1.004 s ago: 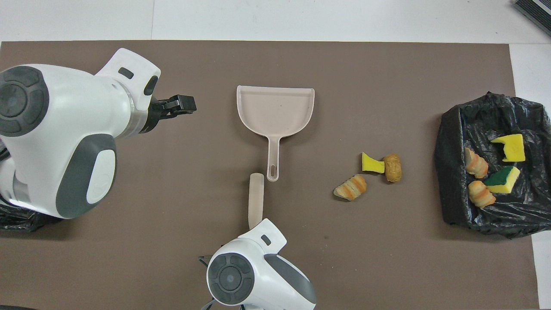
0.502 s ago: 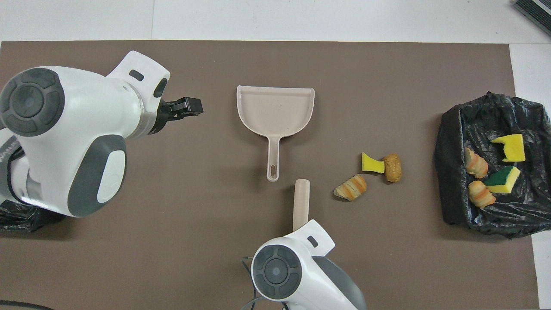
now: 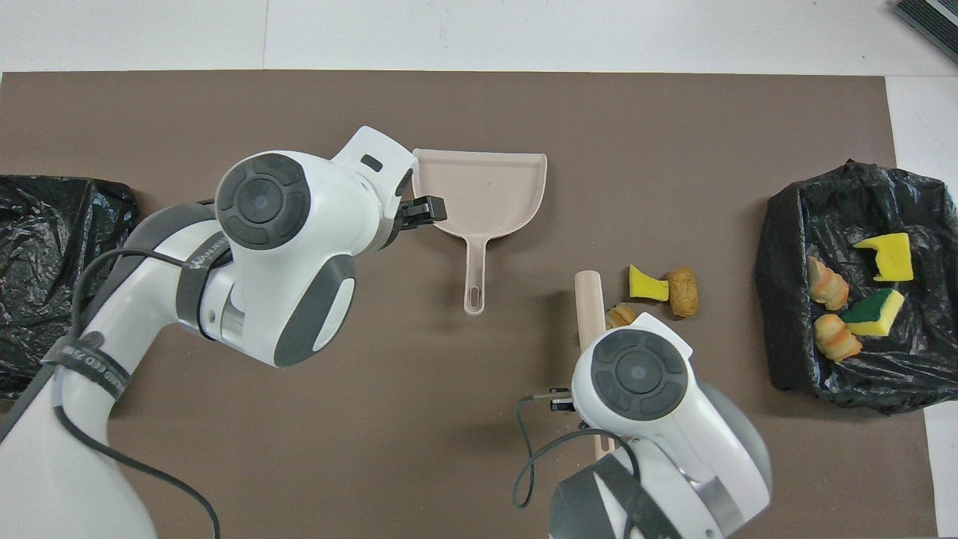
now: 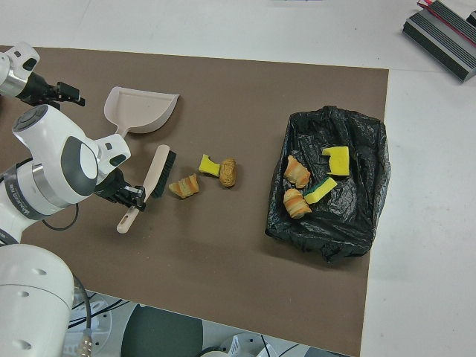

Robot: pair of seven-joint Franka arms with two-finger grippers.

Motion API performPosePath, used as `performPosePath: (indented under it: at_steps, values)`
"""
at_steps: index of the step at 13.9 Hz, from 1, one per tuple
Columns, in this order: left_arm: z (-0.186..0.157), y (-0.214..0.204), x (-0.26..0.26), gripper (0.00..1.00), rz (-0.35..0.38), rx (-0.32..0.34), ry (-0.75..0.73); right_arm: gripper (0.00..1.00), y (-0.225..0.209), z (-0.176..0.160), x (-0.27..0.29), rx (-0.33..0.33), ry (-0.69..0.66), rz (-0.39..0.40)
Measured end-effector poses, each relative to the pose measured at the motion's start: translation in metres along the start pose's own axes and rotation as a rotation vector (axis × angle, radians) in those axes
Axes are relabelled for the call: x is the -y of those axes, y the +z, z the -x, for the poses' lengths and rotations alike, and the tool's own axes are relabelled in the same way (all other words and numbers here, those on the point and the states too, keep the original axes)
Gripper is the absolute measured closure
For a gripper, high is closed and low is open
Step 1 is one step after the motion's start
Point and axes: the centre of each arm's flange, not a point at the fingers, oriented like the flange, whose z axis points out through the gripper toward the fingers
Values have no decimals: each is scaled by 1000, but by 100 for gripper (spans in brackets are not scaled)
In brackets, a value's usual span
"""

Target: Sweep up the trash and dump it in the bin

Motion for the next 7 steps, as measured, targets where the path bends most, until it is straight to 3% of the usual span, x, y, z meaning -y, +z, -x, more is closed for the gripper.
performPosePath:
  at_steps: [7]
  values:
    - [23,48,-35,0,22,6,59,74,10,-48,-150,29,-201,-52]
